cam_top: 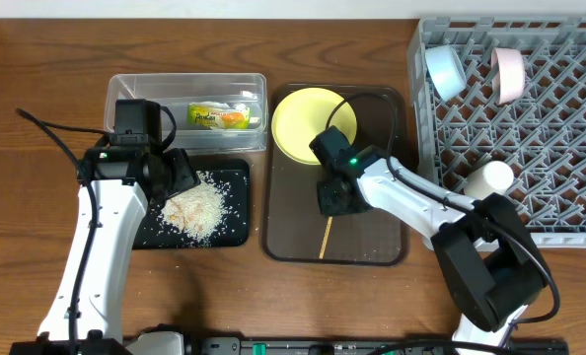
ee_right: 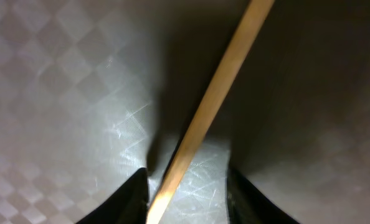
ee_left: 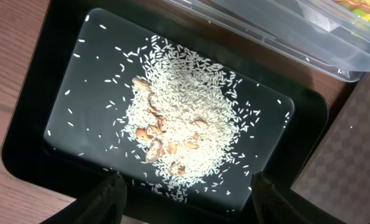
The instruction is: Sort waste into correct bins and load items into the dishwasher rack
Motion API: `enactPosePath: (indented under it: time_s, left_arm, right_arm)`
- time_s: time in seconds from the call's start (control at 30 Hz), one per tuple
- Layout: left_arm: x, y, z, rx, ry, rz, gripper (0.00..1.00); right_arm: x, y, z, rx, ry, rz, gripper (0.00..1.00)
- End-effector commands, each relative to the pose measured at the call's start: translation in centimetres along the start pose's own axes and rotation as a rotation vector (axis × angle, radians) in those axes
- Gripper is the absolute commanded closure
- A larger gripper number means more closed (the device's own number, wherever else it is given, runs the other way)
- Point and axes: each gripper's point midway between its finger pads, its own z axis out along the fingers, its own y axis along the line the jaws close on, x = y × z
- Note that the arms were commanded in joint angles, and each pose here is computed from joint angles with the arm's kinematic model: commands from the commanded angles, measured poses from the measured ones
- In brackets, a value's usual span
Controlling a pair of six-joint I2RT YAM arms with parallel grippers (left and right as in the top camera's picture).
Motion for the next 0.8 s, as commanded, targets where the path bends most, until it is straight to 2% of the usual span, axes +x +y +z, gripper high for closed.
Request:
enactPosePath:
  time_s: [0.0, 0.1, 0.23, 0.4, 0.57, 0.77]
  left_arm:
    - [0.0, 0.2, 0.0, -0.007, -0.001, -0.013, 0.32]
    - [0.0, 0.2, 0.0, -0.007, -0.001, -0.013, 0.32]
    - [0.0, 0.2, 0.0, -0.007, -0.001, -0.013, 0.32]
    - [0.0, 0.2, 0.0, -0.007, -0.001, -0.013, 0.32]
    - [0.0, 0.2, 0.0, -0.007, -0.001, -0.013, 0.32]
    - [0.0, 0.2, 0.0, -0.007, -0.001, -0.013, 0.32]
  right_arm:
    - [-0.1, -0.7, 0.5, 0.048, -0.005, 0.048, 0.75]
    - [-0.4, -1.0, 0.4, 0.057, -0.013, 0.055, 0.92]
    - [-0.8, -2.2, -0.3, 0.06, -0.016, 0.089, 0.99]
    - [-2.9, -4.6, -3.2, 0.043, -0.086, 0.144, 0.99]
    - [-6.2, -8.0, -8.6, 0.015, -0.238, 0.13, 0.99]
    - [-8.3, -12.8, -14.1, 0.039, -0.392, 0.107, 0.99]
